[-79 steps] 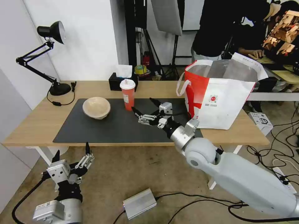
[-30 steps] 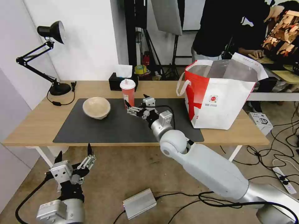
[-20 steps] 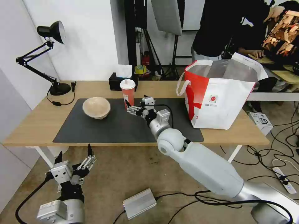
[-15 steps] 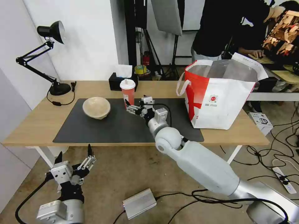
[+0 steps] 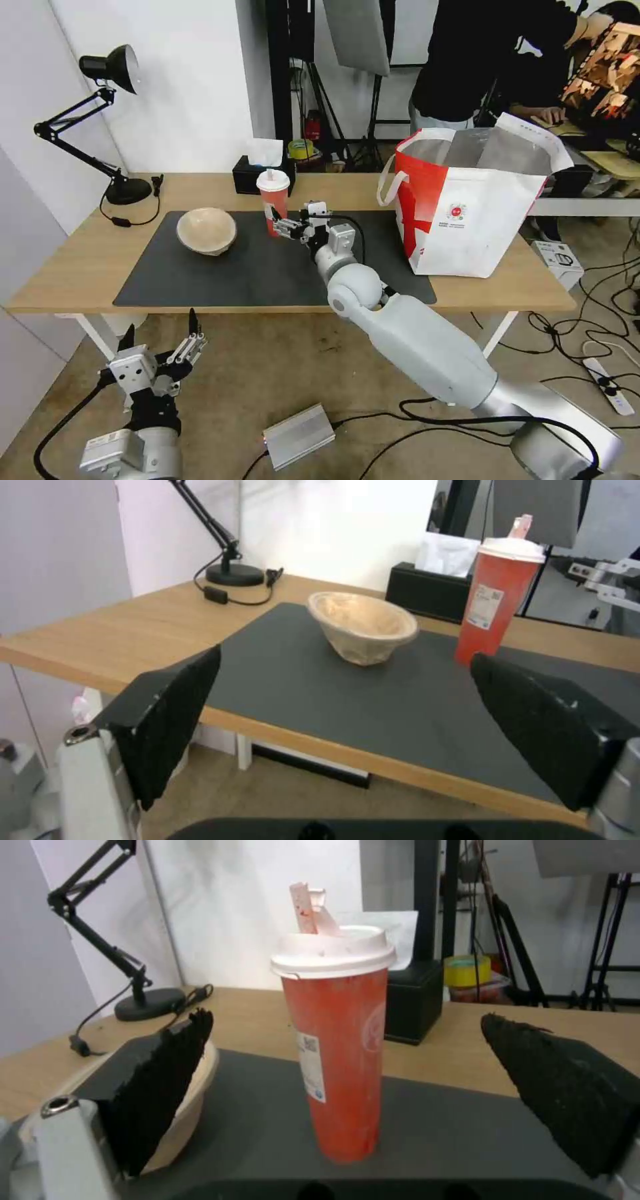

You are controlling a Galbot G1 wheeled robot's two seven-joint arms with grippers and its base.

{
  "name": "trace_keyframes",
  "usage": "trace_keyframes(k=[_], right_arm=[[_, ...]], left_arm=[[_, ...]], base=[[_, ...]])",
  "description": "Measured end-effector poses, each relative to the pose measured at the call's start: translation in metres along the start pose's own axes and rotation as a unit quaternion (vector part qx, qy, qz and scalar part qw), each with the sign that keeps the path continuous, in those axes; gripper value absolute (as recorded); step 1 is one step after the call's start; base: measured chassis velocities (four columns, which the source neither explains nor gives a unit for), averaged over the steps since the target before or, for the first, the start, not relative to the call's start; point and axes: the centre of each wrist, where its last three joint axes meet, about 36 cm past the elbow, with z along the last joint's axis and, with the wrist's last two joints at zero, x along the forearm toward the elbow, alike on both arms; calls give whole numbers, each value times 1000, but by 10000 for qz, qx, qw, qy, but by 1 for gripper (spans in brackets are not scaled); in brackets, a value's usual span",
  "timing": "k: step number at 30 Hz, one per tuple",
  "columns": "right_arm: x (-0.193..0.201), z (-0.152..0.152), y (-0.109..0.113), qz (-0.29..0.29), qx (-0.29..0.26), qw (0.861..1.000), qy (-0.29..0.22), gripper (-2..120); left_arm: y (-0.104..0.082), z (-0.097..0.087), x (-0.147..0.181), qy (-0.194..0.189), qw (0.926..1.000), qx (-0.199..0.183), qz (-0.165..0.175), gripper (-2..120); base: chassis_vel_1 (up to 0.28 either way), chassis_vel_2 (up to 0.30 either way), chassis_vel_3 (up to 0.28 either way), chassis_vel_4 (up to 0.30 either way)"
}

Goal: Pick up the trash from the table and place it into the takeout bag.

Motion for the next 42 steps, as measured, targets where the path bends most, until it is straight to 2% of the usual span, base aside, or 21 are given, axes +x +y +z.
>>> trace_keyframes(k=[17,29,42], right_arm=[[-26,3,1,-76,50,9999,102,100],[-41,12,9,-33,-2,9998,208,100],[-54,18,5,37,21,9996,263,100]], left_arm=[[1,-2,0,-23,10000,-18,-6,100],[0,0,0,7,10000,-10,19,100],[1,-1,1,20,10000,-16,-7,100]], base=[[0,0,0,0],[0,0,0,0],[0,0,0,0]])
